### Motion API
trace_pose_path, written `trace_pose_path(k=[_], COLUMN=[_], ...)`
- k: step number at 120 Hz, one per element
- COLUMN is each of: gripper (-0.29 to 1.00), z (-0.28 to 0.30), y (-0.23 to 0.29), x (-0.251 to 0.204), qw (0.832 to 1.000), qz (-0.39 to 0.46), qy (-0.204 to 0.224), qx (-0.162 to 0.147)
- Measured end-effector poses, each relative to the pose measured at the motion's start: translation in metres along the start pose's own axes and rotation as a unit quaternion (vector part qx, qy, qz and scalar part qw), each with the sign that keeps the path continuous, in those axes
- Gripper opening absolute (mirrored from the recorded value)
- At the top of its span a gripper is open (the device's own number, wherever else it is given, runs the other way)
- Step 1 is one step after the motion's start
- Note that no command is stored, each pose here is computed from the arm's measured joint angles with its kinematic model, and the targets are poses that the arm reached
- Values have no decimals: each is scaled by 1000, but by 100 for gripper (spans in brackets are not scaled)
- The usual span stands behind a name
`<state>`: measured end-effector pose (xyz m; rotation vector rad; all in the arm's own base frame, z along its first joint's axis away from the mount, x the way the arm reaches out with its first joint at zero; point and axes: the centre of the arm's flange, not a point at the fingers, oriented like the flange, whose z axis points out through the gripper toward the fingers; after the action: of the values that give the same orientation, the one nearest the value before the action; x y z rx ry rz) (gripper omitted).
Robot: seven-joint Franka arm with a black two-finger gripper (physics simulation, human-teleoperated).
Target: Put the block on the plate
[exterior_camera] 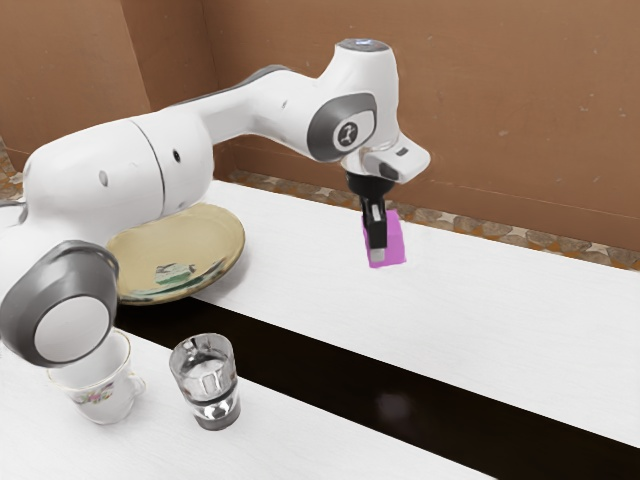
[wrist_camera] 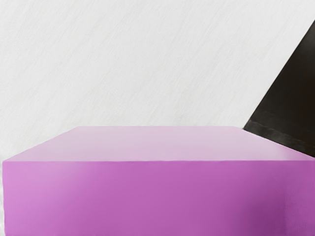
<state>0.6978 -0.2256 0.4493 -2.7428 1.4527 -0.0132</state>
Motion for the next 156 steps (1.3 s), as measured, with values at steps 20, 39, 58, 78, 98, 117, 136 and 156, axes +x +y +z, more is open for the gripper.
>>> trace_pose_path(k=[20,39,58,78,98,117,136,156], gripper=[45,45,45,45,45,45,45,45], z=[11,24,33,35,39,41,72,106], y=[-105,-170,-209,-234,-246,-257,-255,-255], x=[-105,-197,-274,-338,-378,-418,-424,-419], qw=[996,989,982,977,975,974,976,978], qz=[-89,-147,-186,-211,-217,-223,-210,-194], qy=[-12,-21,-24,-16,-8,-1,-5,-6], qx=[-10,-20,-27,-35,-42,-43,-60,-71])
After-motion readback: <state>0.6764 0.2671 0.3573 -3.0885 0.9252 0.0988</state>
